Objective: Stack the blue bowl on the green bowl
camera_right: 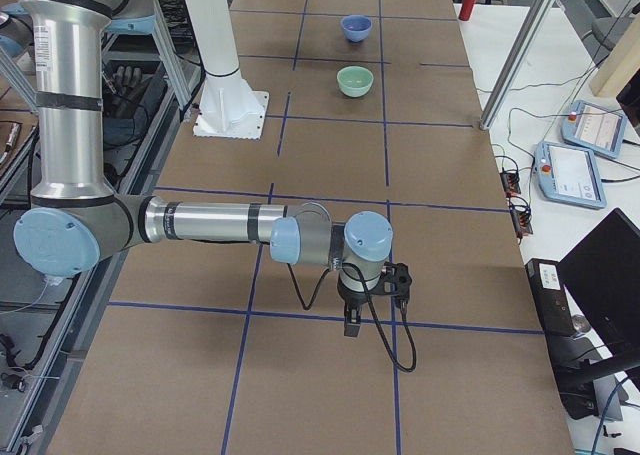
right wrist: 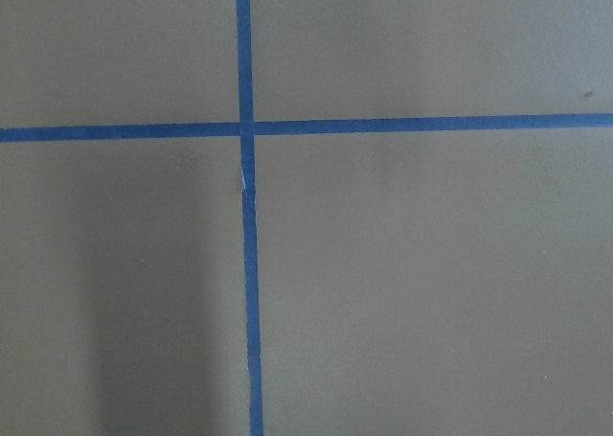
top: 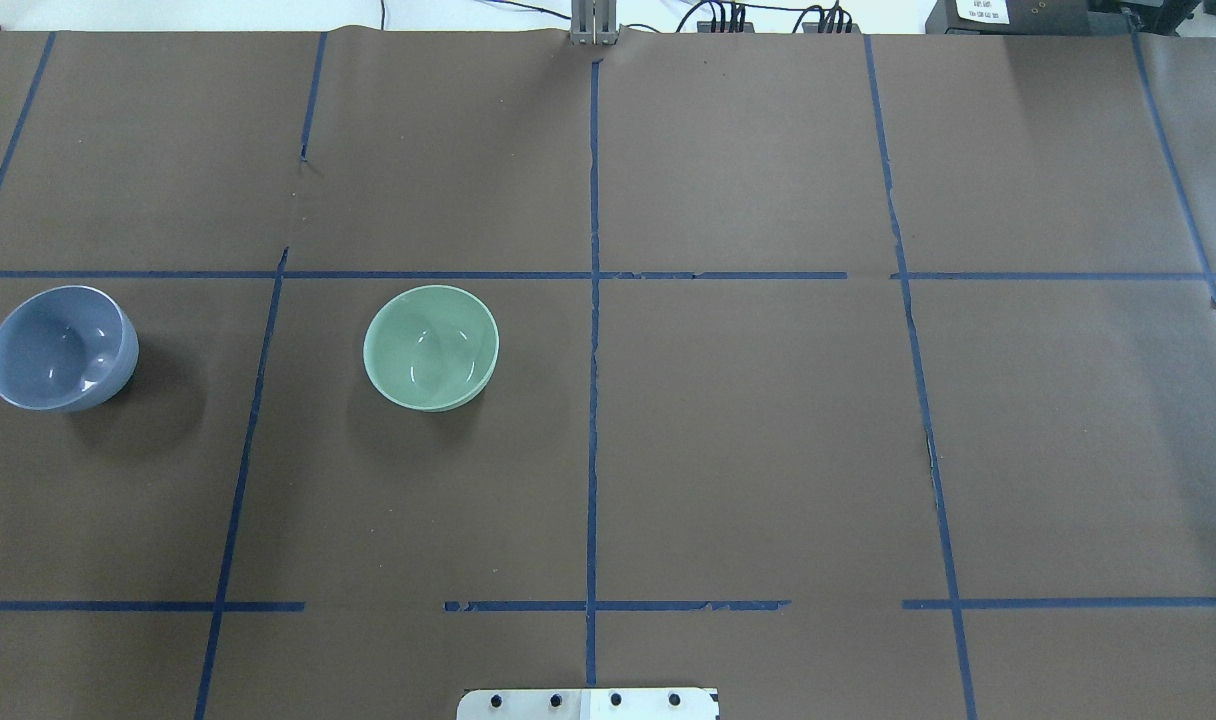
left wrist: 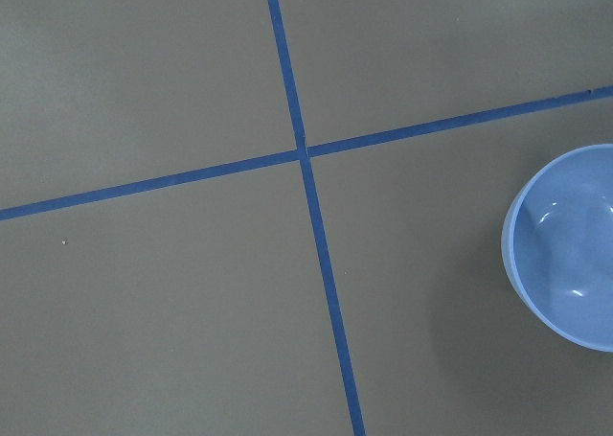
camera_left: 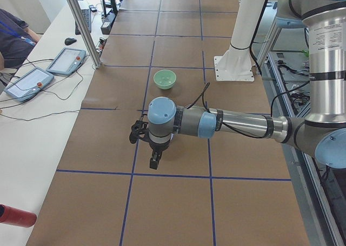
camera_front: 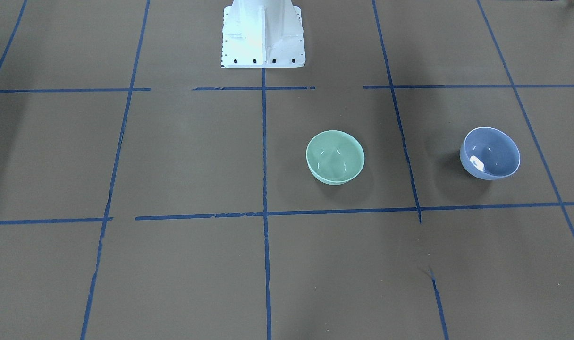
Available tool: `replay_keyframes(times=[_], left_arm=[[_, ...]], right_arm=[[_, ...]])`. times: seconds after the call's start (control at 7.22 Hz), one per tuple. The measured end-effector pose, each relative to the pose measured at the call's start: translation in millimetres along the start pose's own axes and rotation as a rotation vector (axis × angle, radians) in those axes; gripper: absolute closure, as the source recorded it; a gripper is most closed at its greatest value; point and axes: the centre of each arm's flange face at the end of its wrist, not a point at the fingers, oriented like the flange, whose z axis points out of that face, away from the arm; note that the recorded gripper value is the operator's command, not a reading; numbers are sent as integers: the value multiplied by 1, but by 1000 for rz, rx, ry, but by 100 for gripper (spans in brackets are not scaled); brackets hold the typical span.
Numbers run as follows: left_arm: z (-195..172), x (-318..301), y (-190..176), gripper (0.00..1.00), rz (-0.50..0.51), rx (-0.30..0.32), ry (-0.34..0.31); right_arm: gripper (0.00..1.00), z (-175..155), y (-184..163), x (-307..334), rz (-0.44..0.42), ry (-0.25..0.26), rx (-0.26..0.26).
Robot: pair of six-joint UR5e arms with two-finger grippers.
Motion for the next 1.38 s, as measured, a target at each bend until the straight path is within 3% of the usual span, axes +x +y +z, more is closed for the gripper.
replay_keyframes(times=[0.28,0.69,0.97,1.25,1.38], left_arm=[[11,-10,2,0,-13,-12,2],[27,-12,-6,0,8,50,4],[72,30,-19,0,-76,48,44],[123,78,-22,1,-171,86,95],[141,98,-21,11,-206,99,97]], right_arm=[[0,0,0,0,1,0,0],[0,0,0,0,0,0,0],[0,0,0,0,0,0,1],[0,0,0,0,0,0,0],[0,0,0,0,0,0,0]])
